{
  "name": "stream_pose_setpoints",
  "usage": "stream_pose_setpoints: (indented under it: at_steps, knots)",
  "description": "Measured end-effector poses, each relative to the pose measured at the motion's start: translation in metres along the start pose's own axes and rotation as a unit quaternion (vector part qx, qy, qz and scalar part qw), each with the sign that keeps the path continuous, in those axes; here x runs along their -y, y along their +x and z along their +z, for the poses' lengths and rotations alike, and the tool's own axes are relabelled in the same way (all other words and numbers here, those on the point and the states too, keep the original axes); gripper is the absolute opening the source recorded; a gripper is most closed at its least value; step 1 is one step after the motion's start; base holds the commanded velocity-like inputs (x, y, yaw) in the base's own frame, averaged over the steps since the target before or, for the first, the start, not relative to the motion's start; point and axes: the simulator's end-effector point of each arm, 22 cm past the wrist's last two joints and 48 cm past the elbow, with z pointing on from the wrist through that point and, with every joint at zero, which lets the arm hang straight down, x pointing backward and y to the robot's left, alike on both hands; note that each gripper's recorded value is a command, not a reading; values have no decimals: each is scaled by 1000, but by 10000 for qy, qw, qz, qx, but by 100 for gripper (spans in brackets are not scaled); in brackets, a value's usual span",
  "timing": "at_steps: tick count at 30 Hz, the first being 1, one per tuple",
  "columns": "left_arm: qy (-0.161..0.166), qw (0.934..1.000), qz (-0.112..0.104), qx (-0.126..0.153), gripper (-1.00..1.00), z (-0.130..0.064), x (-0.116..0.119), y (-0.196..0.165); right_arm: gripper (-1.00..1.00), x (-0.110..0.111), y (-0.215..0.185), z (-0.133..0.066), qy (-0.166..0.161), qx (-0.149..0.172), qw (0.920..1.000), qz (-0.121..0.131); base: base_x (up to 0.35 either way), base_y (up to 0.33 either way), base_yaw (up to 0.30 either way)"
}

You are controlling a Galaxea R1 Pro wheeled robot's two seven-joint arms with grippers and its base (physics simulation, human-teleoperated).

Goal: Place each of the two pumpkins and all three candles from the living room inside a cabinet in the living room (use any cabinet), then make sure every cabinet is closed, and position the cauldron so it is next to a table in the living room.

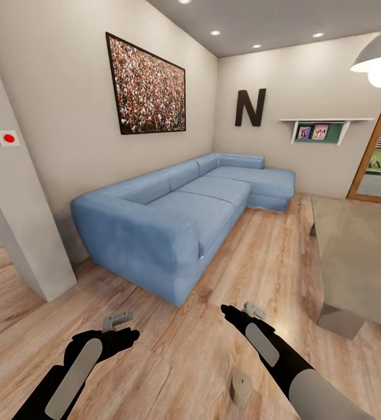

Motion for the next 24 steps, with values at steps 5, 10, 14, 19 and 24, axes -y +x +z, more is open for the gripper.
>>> stream_pose_setpoints:
  at_steps: [5,10,14,19,24]
  knots:
    - [0,10000,0,0,100,0,0,0,100,0,0,0,0,0,10000,1,0,0,0]
    - [0,10000,0,1,100,0,0,0,100,0,0,0,0,1,10000,0,0,0,0]
    - [2,10000,0,3,100,0,0,0,100,0,0,0,0,2,10000,-1,0,0,-4]
    - [1,10000,1,2,100,0,0,0,100,0,0,0,4,5,10000,0,0,0,-52]
    - [1,10000,-1,1,100,0,0,0,100,0,-1,0,8,16,10000,3,0,-114,-151]
